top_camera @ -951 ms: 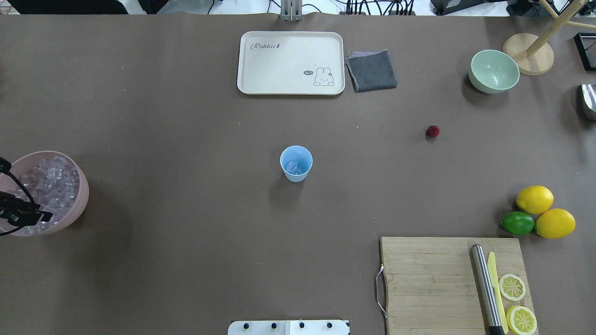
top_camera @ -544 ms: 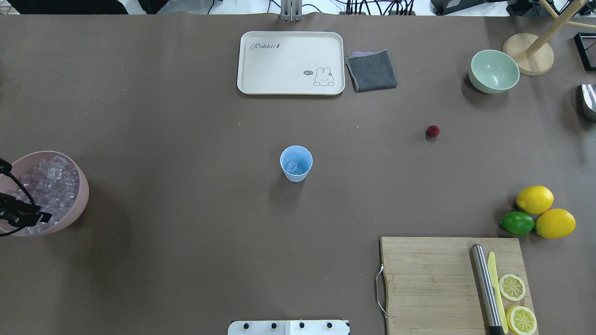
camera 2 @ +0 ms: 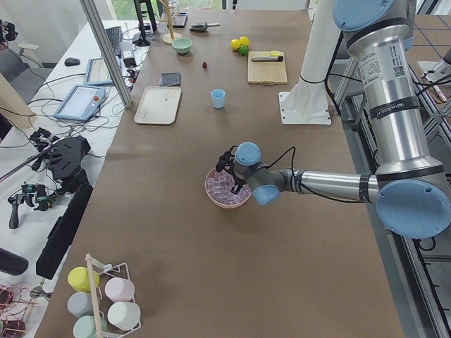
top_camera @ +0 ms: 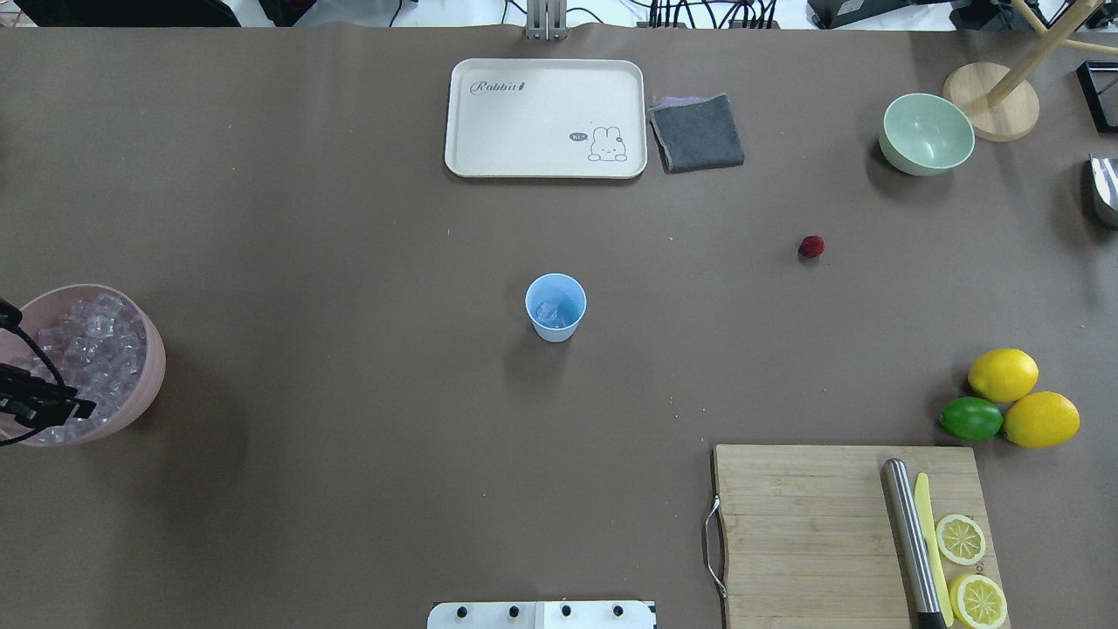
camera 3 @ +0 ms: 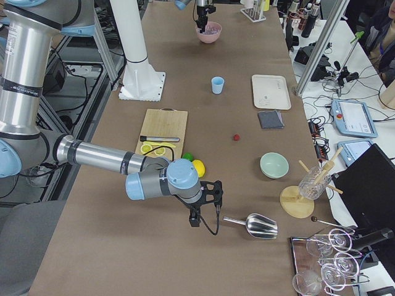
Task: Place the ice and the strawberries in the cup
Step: 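Lower the left gripper into the ice and close on a cube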
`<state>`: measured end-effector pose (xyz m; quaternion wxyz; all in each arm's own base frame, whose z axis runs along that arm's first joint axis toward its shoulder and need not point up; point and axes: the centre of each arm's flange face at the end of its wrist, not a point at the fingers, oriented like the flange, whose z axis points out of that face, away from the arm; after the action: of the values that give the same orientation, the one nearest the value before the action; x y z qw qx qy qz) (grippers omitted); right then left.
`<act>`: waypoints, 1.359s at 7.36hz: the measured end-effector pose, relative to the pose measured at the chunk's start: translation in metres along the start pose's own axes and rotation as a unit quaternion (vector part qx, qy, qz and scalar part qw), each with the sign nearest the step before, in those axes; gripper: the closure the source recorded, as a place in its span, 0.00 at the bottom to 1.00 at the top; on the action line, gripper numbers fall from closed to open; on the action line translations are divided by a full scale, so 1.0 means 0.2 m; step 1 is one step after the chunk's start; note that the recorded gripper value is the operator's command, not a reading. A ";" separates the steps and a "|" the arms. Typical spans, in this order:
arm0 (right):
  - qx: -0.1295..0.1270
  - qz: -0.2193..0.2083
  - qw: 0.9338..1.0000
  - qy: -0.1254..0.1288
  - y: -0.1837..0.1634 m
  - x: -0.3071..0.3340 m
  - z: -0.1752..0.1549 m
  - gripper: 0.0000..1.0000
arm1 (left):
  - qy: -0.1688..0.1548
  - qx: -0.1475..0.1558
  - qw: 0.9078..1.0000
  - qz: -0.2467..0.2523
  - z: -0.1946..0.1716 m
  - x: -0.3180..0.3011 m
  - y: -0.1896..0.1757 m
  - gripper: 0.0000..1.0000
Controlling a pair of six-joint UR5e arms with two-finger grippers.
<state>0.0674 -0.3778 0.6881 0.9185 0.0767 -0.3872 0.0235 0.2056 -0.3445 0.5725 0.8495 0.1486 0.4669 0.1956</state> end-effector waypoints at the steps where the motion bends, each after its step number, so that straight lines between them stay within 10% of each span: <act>1: 0.000 0.000 1.000 0.000 0.00 0.00 0.00 0.00 | 0.000 0.000 1.000 0.000 0.00 0.00 0.00 0.94; 10: 0.001 -0.001 1.000 0.000 0.00 0.00 0.00 0.00 | 0.095 0.016 0.995 -0.006 -0.23 0.04 -0.28 1.00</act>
<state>0.0674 -0.3779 0.6878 0.9184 0.0775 -0.3873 0.0231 0.1813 -0.3871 0.5195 0.8003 0.1399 0.5490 0.1966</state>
